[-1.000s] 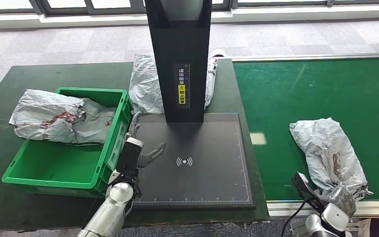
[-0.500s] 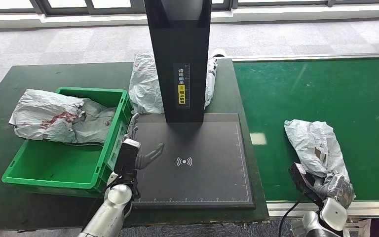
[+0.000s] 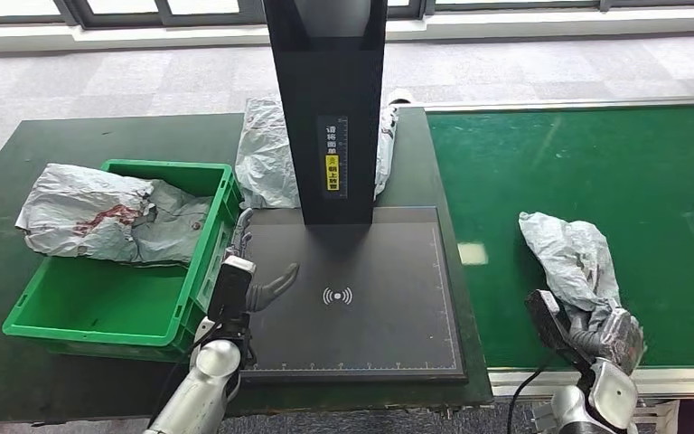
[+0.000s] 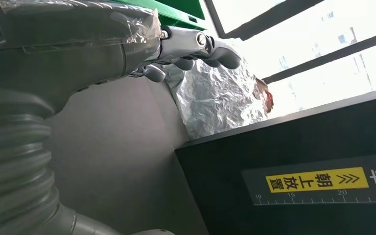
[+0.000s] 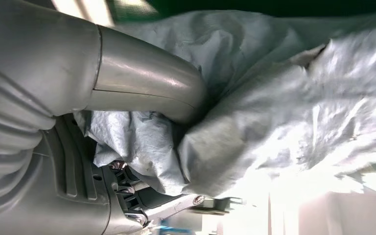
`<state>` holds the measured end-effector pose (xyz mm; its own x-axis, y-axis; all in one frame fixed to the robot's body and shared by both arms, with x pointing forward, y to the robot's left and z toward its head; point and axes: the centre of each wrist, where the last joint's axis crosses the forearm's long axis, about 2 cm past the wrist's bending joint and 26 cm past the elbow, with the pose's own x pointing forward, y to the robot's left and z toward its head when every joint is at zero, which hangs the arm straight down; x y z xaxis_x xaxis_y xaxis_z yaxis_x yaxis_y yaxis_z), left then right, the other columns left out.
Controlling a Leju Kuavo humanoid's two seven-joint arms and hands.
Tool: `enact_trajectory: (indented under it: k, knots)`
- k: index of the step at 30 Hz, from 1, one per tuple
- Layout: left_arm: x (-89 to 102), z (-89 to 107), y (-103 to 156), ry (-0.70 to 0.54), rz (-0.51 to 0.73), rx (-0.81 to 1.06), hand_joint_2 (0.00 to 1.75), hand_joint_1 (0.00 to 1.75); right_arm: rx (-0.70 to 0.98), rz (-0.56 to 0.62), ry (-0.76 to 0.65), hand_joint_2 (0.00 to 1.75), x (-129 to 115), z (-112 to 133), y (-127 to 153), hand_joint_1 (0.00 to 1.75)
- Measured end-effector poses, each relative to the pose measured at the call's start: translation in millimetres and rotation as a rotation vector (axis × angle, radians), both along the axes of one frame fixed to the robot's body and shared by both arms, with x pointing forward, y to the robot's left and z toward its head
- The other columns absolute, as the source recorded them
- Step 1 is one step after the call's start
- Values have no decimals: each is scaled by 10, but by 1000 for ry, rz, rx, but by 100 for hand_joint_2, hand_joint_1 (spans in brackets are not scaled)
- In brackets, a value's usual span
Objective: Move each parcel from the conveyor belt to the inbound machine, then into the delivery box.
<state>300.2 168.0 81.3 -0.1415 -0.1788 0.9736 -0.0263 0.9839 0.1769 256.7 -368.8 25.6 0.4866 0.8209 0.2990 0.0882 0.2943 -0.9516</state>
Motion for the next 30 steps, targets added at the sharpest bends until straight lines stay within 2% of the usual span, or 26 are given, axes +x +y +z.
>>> enact_trajectory:
  k: [3,7,12,16,17,20,21,25,30]
  knots:
    - [3,6,18,-8,6,11,175,0,92,233,-128,175,94,271,462,175]
    - [46,31,21,-32,-2,20,175,0,214,551,-193,175,143,654,1268,175]
    - [141,67,14,-62,-10,21,175,0,339,884,-107,175,-6,848,2002,175]
    - [202,94,-2,-71,-14,20,175,0,398,1028,-54,175,-91,875,2287,173]
    - [210,96,-5,-71,-14,19,175,0,402,1048,-49,175,-94,882,2322,139]
    - [226,98,-20,-67,-18,16,175,0,404,1084,3,175,-83,888,2386,10]
    - [233,102,-27,-68,-21,15,175,0,396,1088,41,175,-75,878,2394,0]
    - [271,136,-47,-90,-23,10,175,0,323,1079,191,175,-56,751,2365,0]
    - [275,159,-37,-117,-1,11,175,0,308,1054,186,175,-21,670,2288,0]
